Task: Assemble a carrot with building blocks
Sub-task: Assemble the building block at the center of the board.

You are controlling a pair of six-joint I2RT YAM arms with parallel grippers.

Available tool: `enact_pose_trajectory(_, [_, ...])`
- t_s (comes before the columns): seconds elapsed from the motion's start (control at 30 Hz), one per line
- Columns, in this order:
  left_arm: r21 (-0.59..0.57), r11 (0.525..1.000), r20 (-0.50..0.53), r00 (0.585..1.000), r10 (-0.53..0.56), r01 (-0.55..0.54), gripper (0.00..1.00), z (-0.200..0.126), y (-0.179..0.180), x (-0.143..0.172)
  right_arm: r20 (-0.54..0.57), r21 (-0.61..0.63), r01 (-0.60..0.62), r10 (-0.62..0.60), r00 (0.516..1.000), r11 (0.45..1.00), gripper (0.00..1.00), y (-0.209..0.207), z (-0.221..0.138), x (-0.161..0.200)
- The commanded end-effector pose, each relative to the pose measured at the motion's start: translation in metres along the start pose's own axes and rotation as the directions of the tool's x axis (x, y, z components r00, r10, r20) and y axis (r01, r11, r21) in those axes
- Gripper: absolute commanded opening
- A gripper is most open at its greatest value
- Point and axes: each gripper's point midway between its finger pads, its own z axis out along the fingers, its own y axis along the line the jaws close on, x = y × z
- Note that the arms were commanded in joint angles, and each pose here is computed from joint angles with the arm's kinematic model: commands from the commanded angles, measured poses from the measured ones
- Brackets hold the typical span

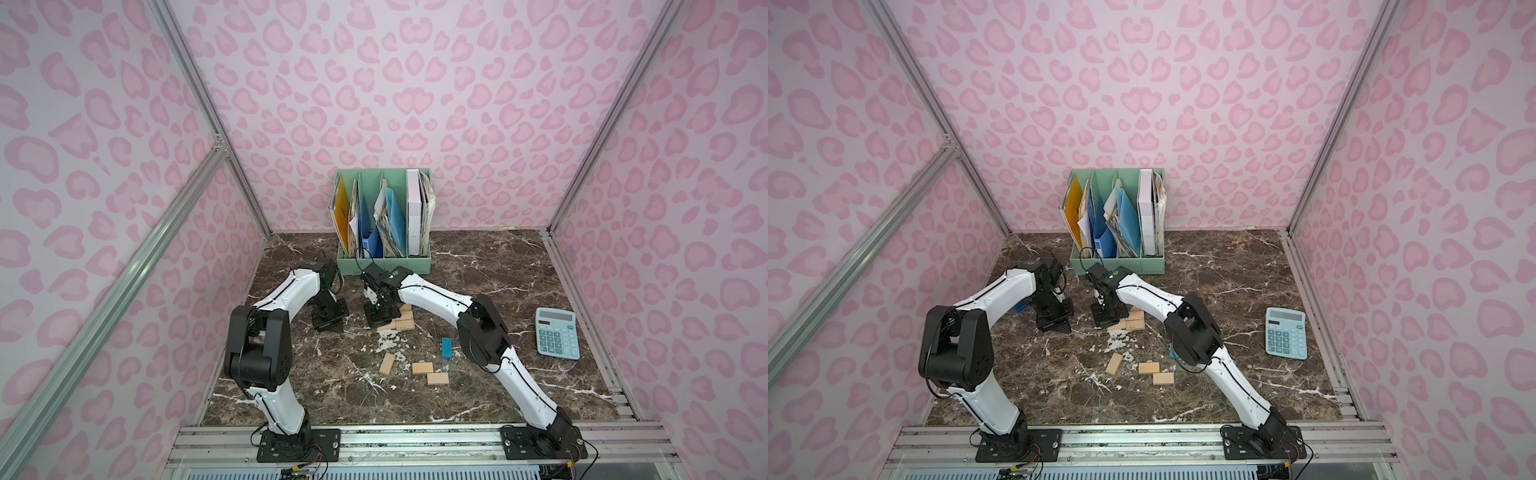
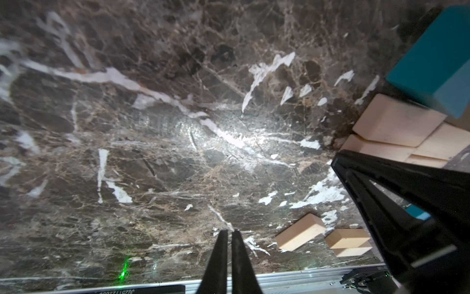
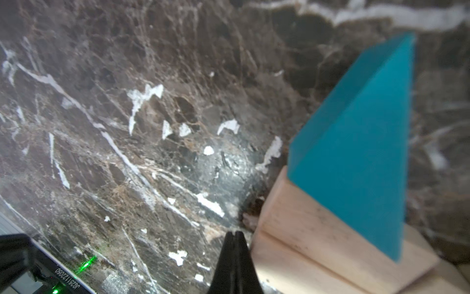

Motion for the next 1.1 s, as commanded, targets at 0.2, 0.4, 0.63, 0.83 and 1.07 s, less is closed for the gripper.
enact_pose_trajectory(0.2, [-0.001, 1.0, -0.011, 1.0, -0.001, 0.001, 0.09, 0.001, 0.001, 0.001, 0.096, -0.026, 0.045, -0.043, 0.994, 0.999, 0.07, 0.018, -0.04, -0.013])
enact_pose_trajectory(0.4, [0.007, 1.0, -0.008, 1.0, 0.0, 0.001, 0.14, -0.001, -0.001, 0.002, 0.183, -0.008, 0.036, -0.034, 0.983, 0.999, 0.31, 0.022, -0.093, -0.016])
enact_pose_trajectory(0.63, [0.056, 0.998, -0.013, 1.0, -0.004, 0.004, 0.13, -0.002, -0.014, -0.006, 0.232, 0.044, -0.198, 0.183, 0.955, 0.979, 0.17, -0.088, -0.114, 0.024])
enact_pose_trajectory(0.83, [0.06, 0.998, -0.018, 1.0, -0.002, 0.003, 0.13, -0.001, -0.016, -0.009, 0.191, 0.08, -0.241, 0.222, 0.956, 0.967, 0.12, -0.124, -0.098, 0.037])
enact_pose_trajectory(1.07, [0.057, 0.998, -0.019, 1.0, -0.004, 0.005, 0.12, -0.001, -0.014, -0.004, 0.16, 0.111, -0.244, 0.225, 0.961, 0.963, 0.09, -0.133, -0.074, 0.032])
